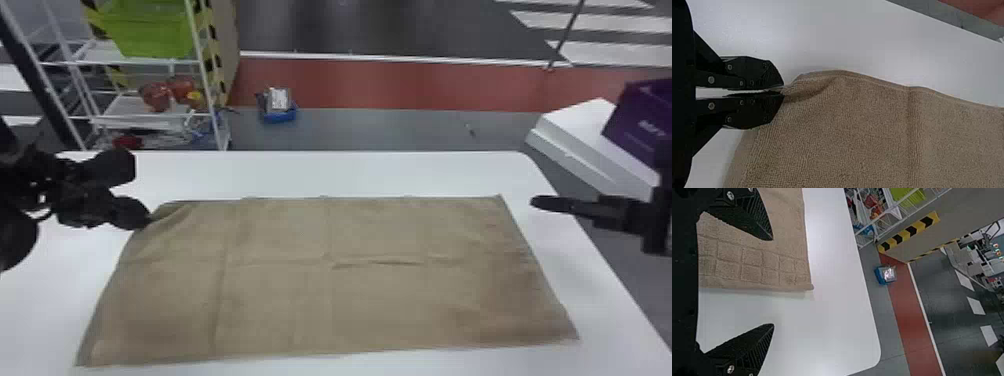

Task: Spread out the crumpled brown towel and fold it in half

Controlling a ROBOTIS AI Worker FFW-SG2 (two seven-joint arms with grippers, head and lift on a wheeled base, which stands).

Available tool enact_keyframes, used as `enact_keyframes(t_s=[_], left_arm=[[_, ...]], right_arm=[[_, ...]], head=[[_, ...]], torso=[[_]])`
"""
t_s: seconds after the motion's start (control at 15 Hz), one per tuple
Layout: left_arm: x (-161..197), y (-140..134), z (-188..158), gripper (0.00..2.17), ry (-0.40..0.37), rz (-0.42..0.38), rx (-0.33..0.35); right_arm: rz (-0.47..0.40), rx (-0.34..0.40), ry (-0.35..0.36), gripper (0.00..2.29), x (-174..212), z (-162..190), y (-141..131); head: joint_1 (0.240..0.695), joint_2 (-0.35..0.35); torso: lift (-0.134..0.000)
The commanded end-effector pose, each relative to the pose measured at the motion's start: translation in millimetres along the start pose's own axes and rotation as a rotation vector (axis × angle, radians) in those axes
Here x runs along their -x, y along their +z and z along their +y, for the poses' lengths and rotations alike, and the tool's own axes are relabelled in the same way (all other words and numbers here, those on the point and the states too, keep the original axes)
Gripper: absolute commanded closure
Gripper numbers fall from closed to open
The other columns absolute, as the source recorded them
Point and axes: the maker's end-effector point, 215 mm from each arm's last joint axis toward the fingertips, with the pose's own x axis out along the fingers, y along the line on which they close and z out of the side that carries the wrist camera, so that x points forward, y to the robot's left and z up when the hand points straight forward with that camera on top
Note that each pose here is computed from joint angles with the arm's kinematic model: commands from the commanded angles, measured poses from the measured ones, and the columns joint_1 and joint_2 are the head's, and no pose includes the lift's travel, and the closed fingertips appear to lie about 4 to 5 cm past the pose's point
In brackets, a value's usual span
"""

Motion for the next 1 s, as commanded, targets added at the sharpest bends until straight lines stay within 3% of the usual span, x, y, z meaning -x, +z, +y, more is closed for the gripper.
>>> enact_keyframes(t_s=[0.0, 0.33, 0.93], left_arm=[[1, -1, -12, 1.08, -0.031, 0.002, -0.006], [0, 0, -18, 1.08, -0.033, -0.009, -0.012], [0, 3, -18, 1.08, -0.034, -0.017, -0.035]], right_arm=[[0.006, 0.01, -0.004, 0.11, -15, 5, 12], [0.046, 0.052, -0.082, 0.12, -38, -13, 22], [0.125, 0.153, -0.136, 0.25, -64, -9, 12]], head=[[0.695, -0.055], [0.695, -0.05], [0.695, -0.047]], torso=[[-0.134], [-0.134], [-0.134]])
